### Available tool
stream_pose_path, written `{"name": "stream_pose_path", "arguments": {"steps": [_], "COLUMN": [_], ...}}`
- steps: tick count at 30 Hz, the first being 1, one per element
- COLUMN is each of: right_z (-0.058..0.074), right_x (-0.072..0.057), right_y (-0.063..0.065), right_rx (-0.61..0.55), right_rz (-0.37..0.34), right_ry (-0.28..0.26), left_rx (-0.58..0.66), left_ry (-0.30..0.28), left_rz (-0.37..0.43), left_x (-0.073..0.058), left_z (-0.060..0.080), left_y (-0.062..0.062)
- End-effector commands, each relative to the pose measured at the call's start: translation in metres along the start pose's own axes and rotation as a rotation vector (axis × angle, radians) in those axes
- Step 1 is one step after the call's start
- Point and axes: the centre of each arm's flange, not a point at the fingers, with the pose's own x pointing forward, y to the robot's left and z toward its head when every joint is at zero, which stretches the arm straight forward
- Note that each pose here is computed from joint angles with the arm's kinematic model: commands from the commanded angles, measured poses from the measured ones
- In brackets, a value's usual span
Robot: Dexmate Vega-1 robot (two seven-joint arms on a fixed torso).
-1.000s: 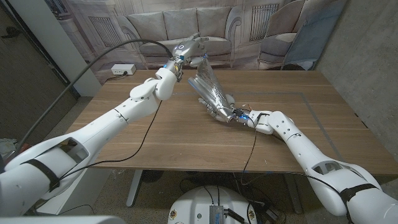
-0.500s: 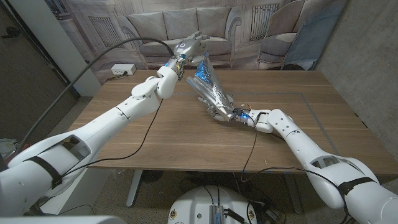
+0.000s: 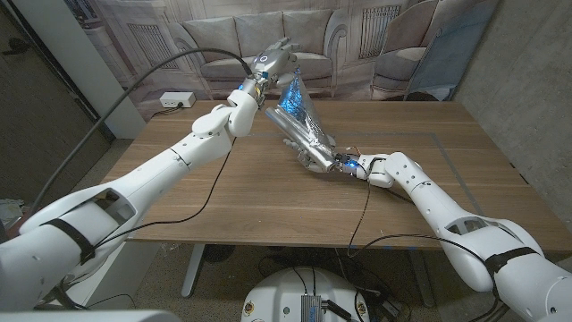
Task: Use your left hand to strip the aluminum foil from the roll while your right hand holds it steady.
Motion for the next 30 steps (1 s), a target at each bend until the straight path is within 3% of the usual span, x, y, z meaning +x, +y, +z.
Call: {"name": "stream_pose_path", "arguments": {"steps": [1, 16, 30], "right_z": [-0.001, 0.0, 0.002], "right_x": [0.001, 0.002, 0.003], "right_y": [-0.003, -0.004, -0.005], "right_rx": [0.009, 0.006, -0.007], "right_rz": [-0.006, 0.013, 0.036], "right_ry": [0.013, 0.02, -0.008], "left_rx": [0.023, 0.04, 0.037], "left_ry": [-0.011, -0.029, -0.065], "left_rz": [0.057, 0.104, 0.157], "left_x": [0.011, 0.019, 0.022], "left_z": [0.006, 0.011, 0.021], "left_y": [0.007, 0.017, 0.03]}}
